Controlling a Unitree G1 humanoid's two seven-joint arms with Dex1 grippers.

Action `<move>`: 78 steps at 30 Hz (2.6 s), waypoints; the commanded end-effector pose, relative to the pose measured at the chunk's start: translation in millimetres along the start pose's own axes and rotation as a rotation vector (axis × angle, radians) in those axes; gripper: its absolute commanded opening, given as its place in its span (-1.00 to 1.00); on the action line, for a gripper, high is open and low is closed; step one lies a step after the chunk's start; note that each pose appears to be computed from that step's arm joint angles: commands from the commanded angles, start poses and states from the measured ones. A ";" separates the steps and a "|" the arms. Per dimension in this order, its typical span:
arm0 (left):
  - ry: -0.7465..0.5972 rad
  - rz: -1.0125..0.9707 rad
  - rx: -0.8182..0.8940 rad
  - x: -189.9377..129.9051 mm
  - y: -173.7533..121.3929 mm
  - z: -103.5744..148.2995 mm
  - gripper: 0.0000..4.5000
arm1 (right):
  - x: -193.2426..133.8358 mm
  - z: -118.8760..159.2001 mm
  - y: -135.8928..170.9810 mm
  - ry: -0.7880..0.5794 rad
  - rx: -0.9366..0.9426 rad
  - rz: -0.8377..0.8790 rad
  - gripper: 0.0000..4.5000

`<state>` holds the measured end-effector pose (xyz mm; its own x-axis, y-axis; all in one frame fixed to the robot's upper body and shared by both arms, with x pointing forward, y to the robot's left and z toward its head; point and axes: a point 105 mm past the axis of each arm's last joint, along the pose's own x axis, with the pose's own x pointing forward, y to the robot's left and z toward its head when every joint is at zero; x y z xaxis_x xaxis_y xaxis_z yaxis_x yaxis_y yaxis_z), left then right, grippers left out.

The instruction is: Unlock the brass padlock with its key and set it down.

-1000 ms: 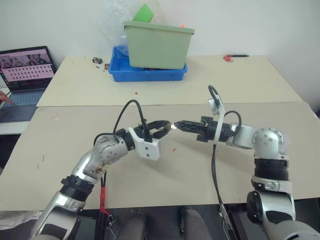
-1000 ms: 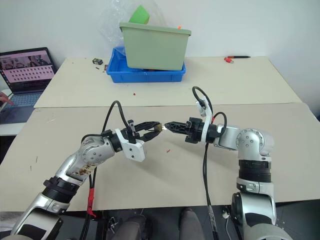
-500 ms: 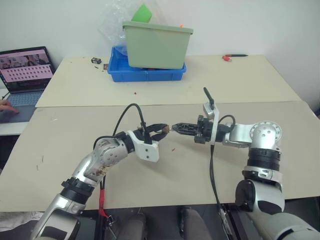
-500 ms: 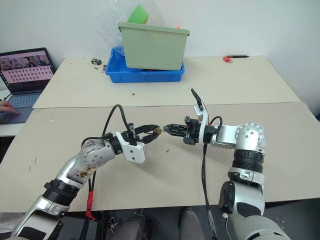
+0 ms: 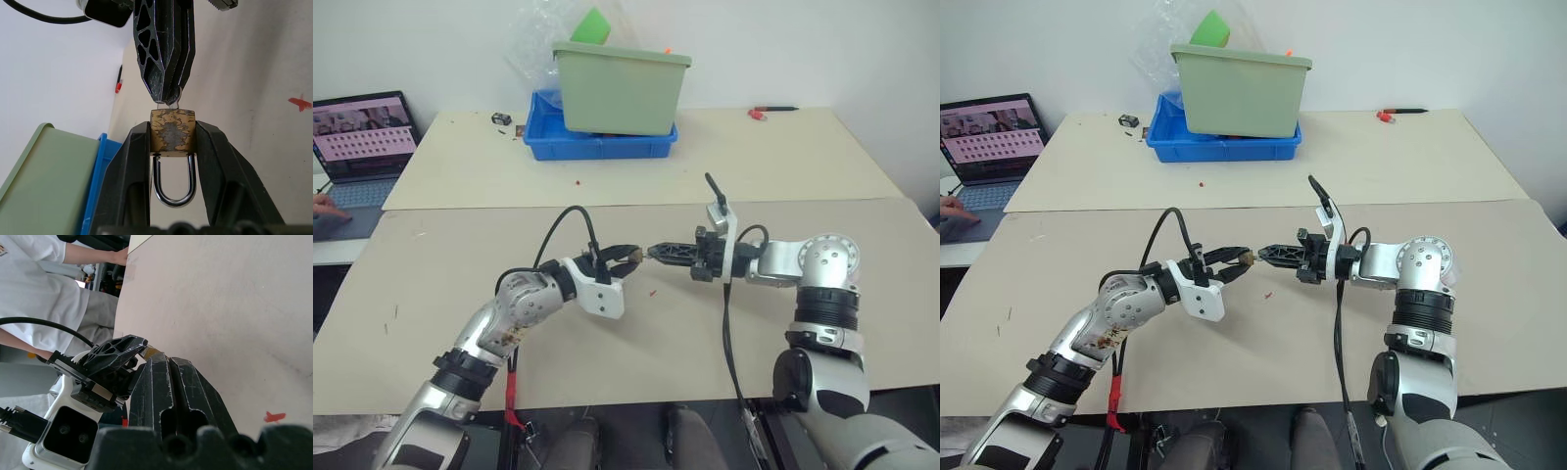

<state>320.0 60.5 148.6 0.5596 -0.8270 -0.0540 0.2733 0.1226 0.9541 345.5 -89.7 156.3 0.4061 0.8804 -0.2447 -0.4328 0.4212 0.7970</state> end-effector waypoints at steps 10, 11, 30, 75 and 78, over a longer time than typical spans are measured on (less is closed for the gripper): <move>-0.105 0.128 0.050 -1.0 30.9 26.3 -0.64 | -16.9 16.4 -8.7 -0.092 -0.037 -0.088 0.17; -0.105 0.128 0.050 -0.9 31.0 26.1 -0.64 | -18.5 17.9 -8.6 -0.099 -0.044 -0.090 0.17; -0.015 0.024 0.009 -4.2 17.2 14.7 -0.64 | -36.4 -5.8 -12.7 -0.051 -0.519 -0.233 0.17; -0.005 -0.028 0.052 -4.7 19.0 19.3 -0.64 | 17.6 -0.6 42.3 -0.007 -0.416 0.088 0.17; -0.006 -0.027 0.052 -4.6 19.1 19.4 -0.64 | 19.3 -2.9 41.0 0.001 -0.414 0.085 0.17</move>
<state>313.8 62.0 159.1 0.5731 -0.8089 -0.1310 0.2908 0.0514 0.9554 335.1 -63.0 162.6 0.3731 0.8952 -0.2436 -0.6929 0.4435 0.5685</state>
